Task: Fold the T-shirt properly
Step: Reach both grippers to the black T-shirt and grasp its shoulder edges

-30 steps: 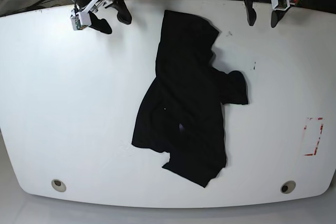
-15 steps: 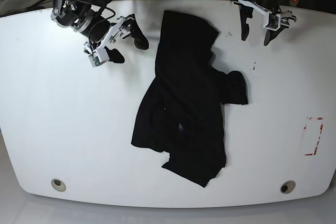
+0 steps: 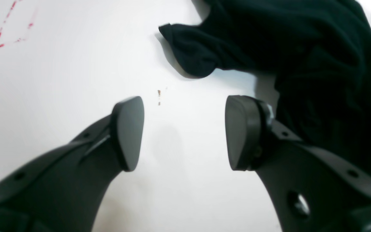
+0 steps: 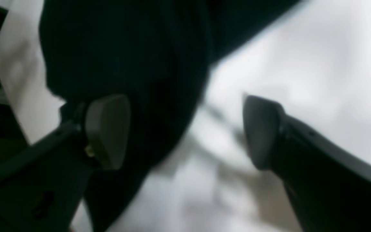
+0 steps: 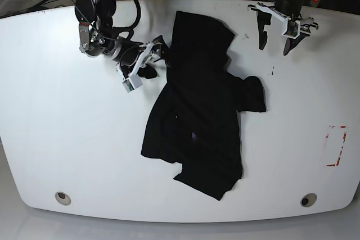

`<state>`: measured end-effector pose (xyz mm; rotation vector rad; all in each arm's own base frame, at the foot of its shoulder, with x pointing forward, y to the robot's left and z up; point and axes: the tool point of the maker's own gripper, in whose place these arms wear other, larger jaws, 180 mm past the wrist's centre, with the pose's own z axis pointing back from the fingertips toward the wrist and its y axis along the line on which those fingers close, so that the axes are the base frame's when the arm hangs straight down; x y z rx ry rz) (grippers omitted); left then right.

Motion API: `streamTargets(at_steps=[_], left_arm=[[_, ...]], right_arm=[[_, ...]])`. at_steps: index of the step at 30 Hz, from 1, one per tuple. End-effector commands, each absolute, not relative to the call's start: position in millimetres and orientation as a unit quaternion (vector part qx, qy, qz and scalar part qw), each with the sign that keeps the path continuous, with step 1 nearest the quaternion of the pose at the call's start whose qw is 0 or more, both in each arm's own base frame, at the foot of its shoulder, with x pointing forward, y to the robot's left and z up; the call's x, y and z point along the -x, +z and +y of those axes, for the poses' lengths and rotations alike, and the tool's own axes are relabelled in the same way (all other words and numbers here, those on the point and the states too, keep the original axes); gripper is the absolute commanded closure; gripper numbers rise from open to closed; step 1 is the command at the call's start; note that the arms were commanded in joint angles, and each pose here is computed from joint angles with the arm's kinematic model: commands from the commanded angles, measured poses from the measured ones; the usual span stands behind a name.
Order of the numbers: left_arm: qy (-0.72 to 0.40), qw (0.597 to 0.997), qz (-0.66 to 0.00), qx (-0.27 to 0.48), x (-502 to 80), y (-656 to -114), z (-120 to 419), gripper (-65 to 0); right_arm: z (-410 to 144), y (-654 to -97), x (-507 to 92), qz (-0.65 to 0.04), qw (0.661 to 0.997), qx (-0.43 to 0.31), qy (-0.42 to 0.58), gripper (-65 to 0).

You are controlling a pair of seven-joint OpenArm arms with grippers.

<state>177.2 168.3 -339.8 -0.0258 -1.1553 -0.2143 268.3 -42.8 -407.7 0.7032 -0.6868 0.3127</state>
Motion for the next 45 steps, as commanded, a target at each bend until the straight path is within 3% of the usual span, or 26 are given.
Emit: streamTargets(at_steps=[1,3,5,7,12,14,22,29,35,45], left_arm=[[-0.100,0.823,-0.559,0.012,-179.3,-330.9,168.4,-36.8],[-0.100,0.823,-0.559,0.012,-178.8,-331.3,168.1,-36.8],[-0.100,0.824,-0.558,0.013,-178.2,-331.7,167.6,-36.8],[-0.100,0.824,-0.558,0.012,-178.2,-331.6,168.1,-36.8],[-0.099,0.822,-0.560,0.009,-179.8,-330.5,170.0,-36.7],[-0.099,0.822,-0.560,0.010,-180.2,-330.6,169.5,-36.7],[-0.101,0.829,-0.550,0.007,-194.0,-334.1,169.2,-36.7],[-0.102,0.850,-0.516,-0.002,-215.8,-342.6,170.4,-36.7],[-0.077,0.845,-0.529,-0.002,-247.5,-332.1,165.8,-36.8],[-0.058,0.866,-0.495,0.035,-286.5,-363.2,143.3,-36.8]], right_arm=[[-27.5,-416.4,-269.9,-0.317,0.873,-0.336,0.159,-53.1],[-20.0,-423.8,-272.3,-0.310,0.876,-0.332,0.160,-52.5],[-11.0,-429.2,-274.9,-0.307,0.879,-0.328,0.163,-46.3],[-6.7,-429.9,-276.0,-0.308,0.879,-0.323,0.168,-36.9],[-4.9,-404.0,-287.3,-0.344,0.867,-0.307,0.190,-6.7],[-7.7,-391.0,-289.5,-0.352,0.865,-0.294,0.207,-1.0],[-31.6,-340.0,-294.6,-0.385,0.853,-0.221,0.275,0.0],[-49.7,-286.1,-301.3,-0.451,0.815,-0.165,0.325,0.0],[-74.5,-260.3,-323.8,-0.475,0.797,-0.112,0.355,0.0],[-73.9,-251.7,-326.6,-0.484,0.789,-0.122,0.358,0.0]])
